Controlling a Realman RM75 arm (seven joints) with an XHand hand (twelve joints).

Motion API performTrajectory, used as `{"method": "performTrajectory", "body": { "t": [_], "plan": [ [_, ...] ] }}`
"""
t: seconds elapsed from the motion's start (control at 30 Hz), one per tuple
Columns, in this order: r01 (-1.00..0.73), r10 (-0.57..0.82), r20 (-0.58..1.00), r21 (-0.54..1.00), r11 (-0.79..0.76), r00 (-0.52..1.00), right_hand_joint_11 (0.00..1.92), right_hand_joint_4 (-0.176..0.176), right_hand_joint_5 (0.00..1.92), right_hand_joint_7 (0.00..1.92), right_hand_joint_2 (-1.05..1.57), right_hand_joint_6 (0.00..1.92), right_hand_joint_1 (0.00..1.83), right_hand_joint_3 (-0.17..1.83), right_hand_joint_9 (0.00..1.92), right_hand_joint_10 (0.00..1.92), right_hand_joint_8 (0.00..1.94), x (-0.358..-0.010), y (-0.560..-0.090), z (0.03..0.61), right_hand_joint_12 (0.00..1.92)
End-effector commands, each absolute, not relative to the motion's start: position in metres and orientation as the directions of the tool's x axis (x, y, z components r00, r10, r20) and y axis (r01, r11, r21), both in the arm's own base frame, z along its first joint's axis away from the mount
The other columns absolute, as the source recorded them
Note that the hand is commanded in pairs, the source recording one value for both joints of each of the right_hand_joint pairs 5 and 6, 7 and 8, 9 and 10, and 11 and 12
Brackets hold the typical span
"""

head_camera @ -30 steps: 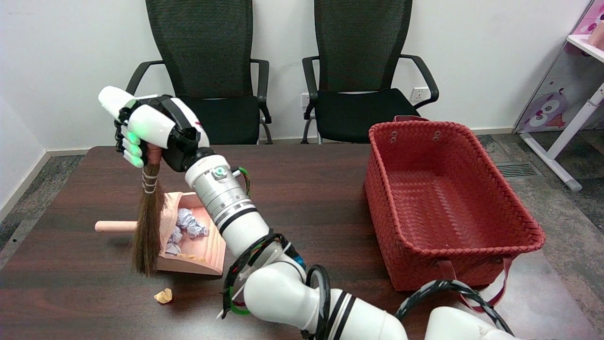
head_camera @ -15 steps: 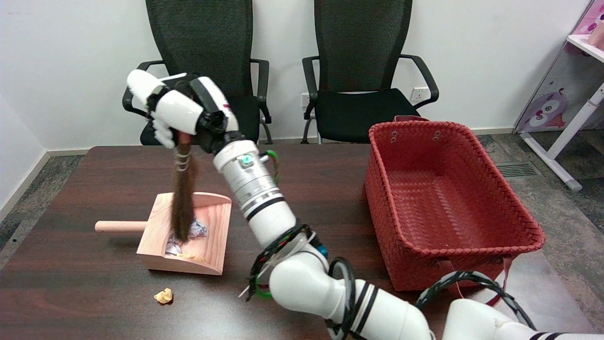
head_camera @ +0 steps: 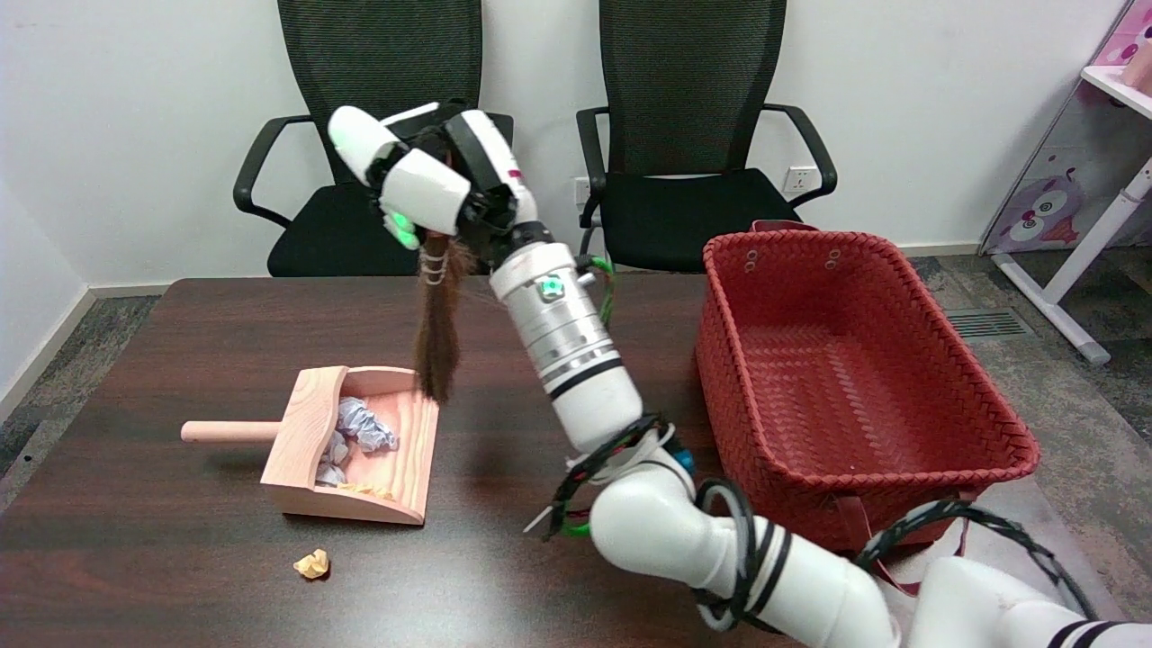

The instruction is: Sweep the paper ball into the dustpan.

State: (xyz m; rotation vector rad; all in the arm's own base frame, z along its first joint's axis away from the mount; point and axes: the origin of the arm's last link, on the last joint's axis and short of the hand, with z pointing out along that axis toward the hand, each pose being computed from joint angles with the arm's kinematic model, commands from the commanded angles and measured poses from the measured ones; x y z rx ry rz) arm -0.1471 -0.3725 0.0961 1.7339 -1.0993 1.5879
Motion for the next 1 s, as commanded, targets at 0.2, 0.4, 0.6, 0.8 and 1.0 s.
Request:
{"method": "performTrajectory", "body": {
  "t": [0.2, 0.4, 0.6, 0.8, 1.0],
  "plan": [
    [-0.854, -0.204, 0.979, -0.095, -0.512, 0.013, 1.92, 0.017, 1.92, 1.92, 1.57, 1.92, 1.01, 0.72, 1.92, 1.92, 1.92, -0.154, -0.349, 0.133, 1.92],
    [-0.863, -0.305, 0.952, -0.176, -0.474, -0.027, 1.92, 0.018, 1.92, 1.92, 1.57, 1.92, 1.01, 0.86, 1.92, 1.92, 1.92, -0.154, -0.322, 0.110, 1.92],
    [-0.866, -0.359, 0.930, -0.237, -0.440, -0.072, 1.92, 0.023, 1.92, 1.92, 1.57, 1.92, 1.01, 1.13, 1.92, 1.92, 1.92, -0.156, -0.290, 0.095, 1.92],
    [-0.873, -0.375, 0.907, -0.331, -0.358, -0.190, 1.92, 0.016, 1.92, 1.92, 1.57, 1.92, 1.00, 1.26, 1.92, 1.92, 1.92, -0.163, -0.261, 0.080, 1.92],
    [-0.866, -0.423, 0.866, -0.407, -0.290, -0.266, 1.92, -0.009, 1.92, 1.92, 1.57, 1.92, 0.98, 1.31, 1.92, 1.92, 1.92, -0.163, -0.251, 0.049, 1.92]
  ]
}}
